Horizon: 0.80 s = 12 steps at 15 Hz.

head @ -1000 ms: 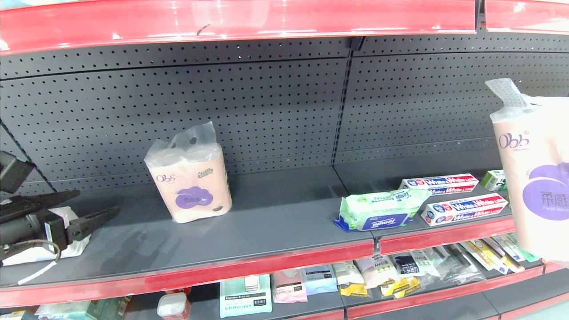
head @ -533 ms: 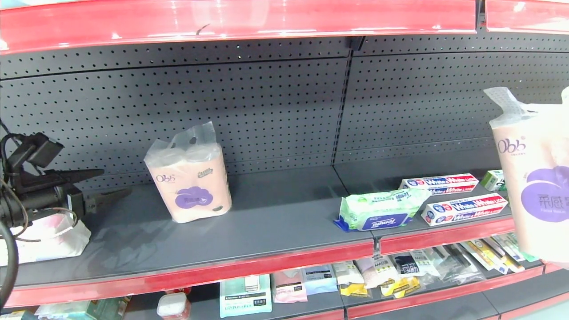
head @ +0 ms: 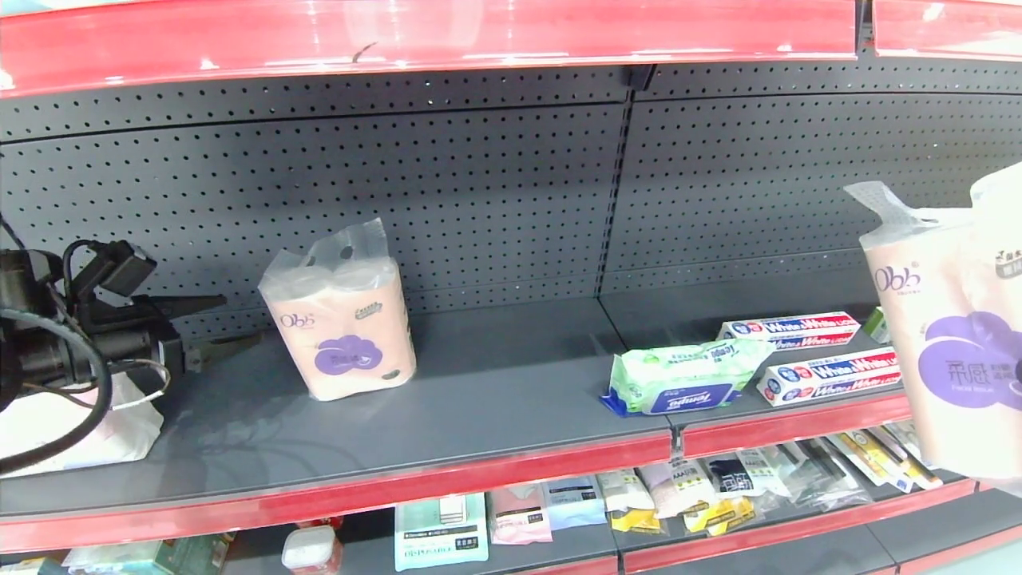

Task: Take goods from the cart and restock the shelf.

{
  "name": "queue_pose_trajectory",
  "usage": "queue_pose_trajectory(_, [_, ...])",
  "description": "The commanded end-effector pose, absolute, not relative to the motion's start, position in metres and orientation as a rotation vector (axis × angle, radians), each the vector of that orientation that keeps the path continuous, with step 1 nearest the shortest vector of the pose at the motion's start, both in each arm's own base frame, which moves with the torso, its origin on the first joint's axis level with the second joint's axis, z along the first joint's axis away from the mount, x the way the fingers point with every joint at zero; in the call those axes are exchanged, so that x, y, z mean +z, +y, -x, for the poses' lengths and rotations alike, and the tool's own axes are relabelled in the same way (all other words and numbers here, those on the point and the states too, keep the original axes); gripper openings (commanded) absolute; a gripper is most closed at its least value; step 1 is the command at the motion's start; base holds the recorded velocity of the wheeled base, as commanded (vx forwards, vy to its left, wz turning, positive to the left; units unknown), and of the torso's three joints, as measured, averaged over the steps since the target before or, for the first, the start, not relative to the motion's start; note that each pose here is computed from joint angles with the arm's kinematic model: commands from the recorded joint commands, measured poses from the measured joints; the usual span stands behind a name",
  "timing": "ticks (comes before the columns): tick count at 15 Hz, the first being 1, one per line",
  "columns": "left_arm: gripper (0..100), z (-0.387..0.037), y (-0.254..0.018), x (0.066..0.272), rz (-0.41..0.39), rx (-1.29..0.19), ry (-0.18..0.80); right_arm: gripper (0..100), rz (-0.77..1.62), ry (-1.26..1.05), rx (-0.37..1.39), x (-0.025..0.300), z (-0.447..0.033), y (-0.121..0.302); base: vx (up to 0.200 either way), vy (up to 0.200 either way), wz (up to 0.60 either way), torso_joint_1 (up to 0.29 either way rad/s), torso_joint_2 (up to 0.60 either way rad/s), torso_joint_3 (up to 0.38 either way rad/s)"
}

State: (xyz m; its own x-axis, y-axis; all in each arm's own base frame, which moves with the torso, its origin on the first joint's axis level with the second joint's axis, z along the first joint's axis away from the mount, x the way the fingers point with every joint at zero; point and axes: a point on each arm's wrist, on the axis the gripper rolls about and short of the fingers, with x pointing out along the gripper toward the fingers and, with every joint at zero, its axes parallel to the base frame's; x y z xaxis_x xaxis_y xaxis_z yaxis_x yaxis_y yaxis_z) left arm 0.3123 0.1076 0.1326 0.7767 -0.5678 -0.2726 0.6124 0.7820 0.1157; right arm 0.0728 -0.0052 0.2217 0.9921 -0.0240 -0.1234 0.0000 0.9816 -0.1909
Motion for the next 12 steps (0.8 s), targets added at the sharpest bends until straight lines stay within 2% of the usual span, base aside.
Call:
queue_pose_trajectory(1, [100, -0.328, 0.108, 0.125, -0.191, -0.675, 0.232, 0, 0.193, 0.140, -0.010, 0.220, -0.075, -0.005, 0.000, 0.000, 0.00, 0.000, 0.00, 0.000])
queue_pose_trajectory(8, [100, -0.335, 0.092, 0.120, -0.169, -0.763, 0.221, 0, 0.219, 0.139, -0.029, 0.218, -0.073, -0.006, 0.000, 0.000, 0.00, 0.000, 0.00, 0.000])
queue_pose_trajectory(12, [100, -0.344, 0.074, 0.115, -0.170, -0.822, 0.222, 0, 0.226, 0.141, -0.028, 0.217, -0.072, -0.006, 0.000, 0.000, 0.00, 0.000, 0.00, 0.000])
